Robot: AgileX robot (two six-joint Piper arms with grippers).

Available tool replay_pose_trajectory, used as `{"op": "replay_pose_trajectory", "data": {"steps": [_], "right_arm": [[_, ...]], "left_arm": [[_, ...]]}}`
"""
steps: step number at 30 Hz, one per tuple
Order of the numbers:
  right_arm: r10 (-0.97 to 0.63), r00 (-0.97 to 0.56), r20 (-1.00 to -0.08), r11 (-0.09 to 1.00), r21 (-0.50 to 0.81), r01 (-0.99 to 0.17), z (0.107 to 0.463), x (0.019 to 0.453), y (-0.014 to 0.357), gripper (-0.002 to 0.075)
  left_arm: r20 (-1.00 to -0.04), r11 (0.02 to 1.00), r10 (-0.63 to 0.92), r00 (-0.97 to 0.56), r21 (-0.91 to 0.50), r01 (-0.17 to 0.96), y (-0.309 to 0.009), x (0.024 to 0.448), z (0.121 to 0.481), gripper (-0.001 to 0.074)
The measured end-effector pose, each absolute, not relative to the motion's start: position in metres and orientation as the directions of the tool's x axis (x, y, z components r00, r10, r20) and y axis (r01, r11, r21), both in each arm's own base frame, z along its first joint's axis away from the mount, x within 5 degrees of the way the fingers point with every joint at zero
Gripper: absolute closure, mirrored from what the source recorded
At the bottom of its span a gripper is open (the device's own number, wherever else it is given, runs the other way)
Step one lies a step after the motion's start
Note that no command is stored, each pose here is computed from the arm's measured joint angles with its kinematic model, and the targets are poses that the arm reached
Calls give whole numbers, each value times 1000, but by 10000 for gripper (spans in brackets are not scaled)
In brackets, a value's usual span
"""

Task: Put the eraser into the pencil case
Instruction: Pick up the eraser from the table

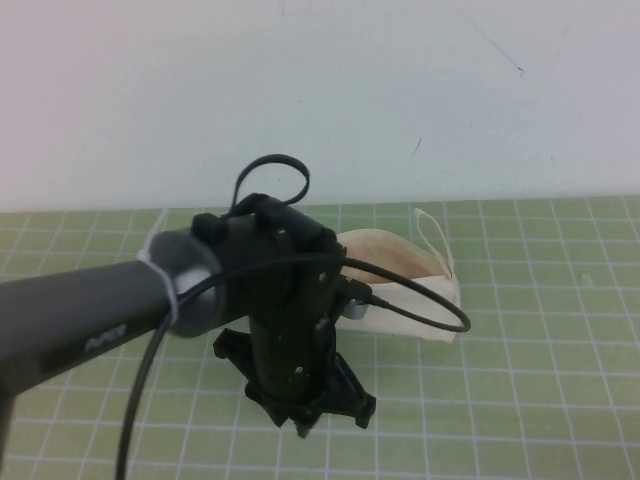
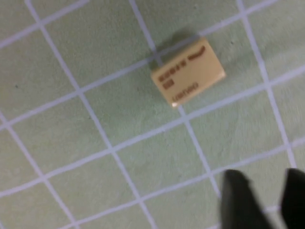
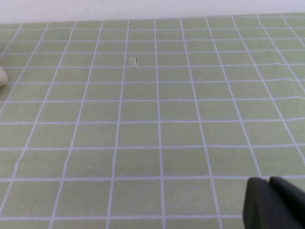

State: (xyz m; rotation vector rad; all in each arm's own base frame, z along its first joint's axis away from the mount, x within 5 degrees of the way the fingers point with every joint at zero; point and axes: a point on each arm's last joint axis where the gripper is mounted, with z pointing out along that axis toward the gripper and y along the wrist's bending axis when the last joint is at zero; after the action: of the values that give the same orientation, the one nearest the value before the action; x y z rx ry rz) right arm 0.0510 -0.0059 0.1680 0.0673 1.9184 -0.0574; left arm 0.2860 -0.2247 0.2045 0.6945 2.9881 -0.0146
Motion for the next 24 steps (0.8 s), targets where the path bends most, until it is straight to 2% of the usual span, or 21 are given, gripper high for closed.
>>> {"op": "replay_pose_trajectory", "data": {"steps": [5, 8, 13, 18, 24], "right_arm": [[19, -341, -940, 997, -7, 75, 168, 51, -6, 727], [19, -341, -940, 997, -7, 75, 168, 51, -6, 727], [19, -341, -940, 997, -7, 75, 168, 51, -6, 727], [19, -341, -940, 997, -7, 75, 168, 51, -6, 727], [19, -341, -940, 997, -7, 75, 168, 51, -6, 727]], "left_arm": [[-53, 935, 355, -934, 9, 355, -230, 293, 196, 290], [-82, 951, 309, -948, -1, 310, -232, 297, 192, 218], [-121, 967, 249, -961, -22, 253, -229, 308, 187, 227], [-97, 978, 208, -973, -14, 210, -222, 317, 173, 279], [-123, 979, 195, -973, -29, 200, -222, 322, 169, 319]]}}
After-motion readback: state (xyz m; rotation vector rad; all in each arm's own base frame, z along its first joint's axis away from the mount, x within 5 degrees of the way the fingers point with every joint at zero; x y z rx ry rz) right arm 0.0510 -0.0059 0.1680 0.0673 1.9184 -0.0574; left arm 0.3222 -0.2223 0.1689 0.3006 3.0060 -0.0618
